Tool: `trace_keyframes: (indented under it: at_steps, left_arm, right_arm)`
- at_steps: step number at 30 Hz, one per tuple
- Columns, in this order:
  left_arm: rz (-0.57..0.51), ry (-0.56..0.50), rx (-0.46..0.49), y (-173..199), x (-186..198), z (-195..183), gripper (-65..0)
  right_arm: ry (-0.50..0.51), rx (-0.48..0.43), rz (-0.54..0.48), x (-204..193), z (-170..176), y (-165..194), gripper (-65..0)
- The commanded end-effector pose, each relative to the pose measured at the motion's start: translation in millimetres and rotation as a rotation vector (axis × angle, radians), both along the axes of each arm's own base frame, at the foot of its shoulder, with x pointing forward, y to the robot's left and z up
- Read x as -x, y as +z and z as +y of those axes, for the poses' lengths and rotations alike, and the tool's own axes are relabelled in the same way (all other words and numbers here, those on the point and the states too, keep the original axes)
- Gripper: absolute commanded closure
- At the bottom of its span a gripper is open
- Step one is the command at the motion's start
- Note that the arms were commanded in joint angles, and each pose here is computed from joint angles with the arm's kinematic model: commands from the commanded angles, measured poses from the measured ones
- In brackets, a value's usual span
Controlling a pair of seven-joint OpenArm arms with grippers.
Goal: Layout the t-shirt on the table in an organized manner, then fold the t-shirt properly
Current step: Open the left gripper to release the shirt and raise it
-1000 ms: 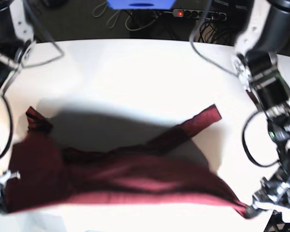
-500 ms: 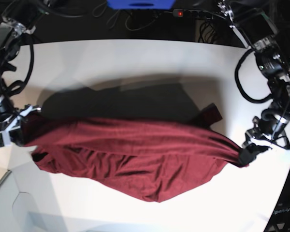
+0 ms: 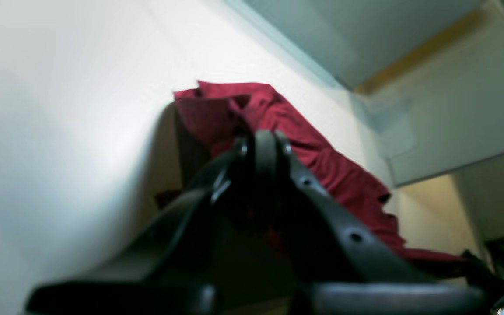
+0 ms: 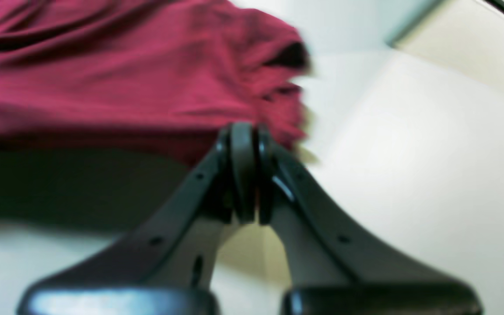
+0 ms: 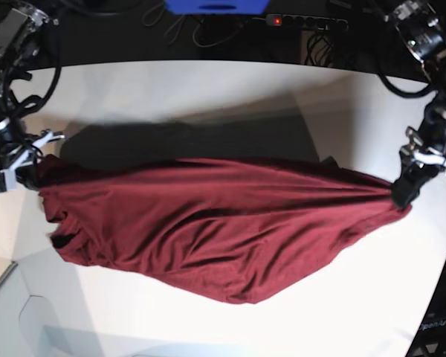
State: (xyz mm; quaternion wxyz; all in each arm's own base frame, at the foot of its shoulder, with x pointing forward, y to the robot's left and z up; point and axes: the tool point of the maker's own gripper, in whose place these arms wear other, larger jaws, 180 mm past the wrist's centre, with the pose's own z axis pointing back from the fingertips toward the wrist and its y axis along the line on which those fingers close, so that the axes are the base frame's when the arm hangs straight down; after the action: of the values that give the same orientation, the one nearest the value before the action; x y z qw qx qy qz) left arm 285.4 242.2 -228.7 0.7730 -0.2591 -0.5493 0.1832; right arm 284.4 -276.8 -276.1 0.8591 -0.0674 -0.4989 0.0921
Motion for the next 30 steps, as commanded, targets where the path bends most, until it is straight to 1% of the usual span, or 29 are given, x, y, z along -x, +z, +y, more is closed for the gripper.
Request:
trace_keyframes:
  at_steps: [1,7,11,13,15,17,20,22,26,28,30]
  left_arm:
    - [-0.063,0.0,0.031,19,1,3,-0.2]
    - [-0.062,-0.018,0.101,16,14,0,-0.2]
    - [-0.072,-0.019,0.128,16,13,-4,-0.2]
    - [-0.08,-0.02,0.137,18,11,-7,-0.2]
    - [-0.079,-0.044,0.143,17,6,-14,-0.2]
    - [-0.075,-0.065,0.149,15,4,-21,-0.2]
    - [-0.068,-0.092,0.159,13,3,-31,-0.2]
    - [-0.062,-0.099,0.162,12,3,-33,-0.2]
    - [-0.055,-0.103,0.157,10,4,-34,-0.2]
    - [-0.054,-0.103,0.154,10,5,-33,-0.2]
    - [-0.041,-0.102,0.155,7,7,-33,-0.2]
  right_arm:
    - [0.007,-0.002,-0.03,-1,-1,7,0.0]
    - [0.015,-0.02,0.058,14,0,-21,0.0]
    - [0.106,-0.04,0.144,24,28,-47,0.0]
    - [0.158,-0.026,0.187,31,38,-57,-0.6]
    - [0.205,-0.018,0.218,36,48,-63,-5.1]
    - [0.225,-0.012,0.233,39,52,-66,-10.5]
    - [0.223,-0.009,0.243,43,50,-68,-17.1]
    - [0.203,-0.003,0.245,46,43,-67,-19.5]
    - [0.118,0.014,0.218,47,15,-57,-20.7]
    - [0.089,0.016,0.208,48,7,-54,-21.0]
    - [0.085,0.016,0.203,47,5,-52,-21.0]
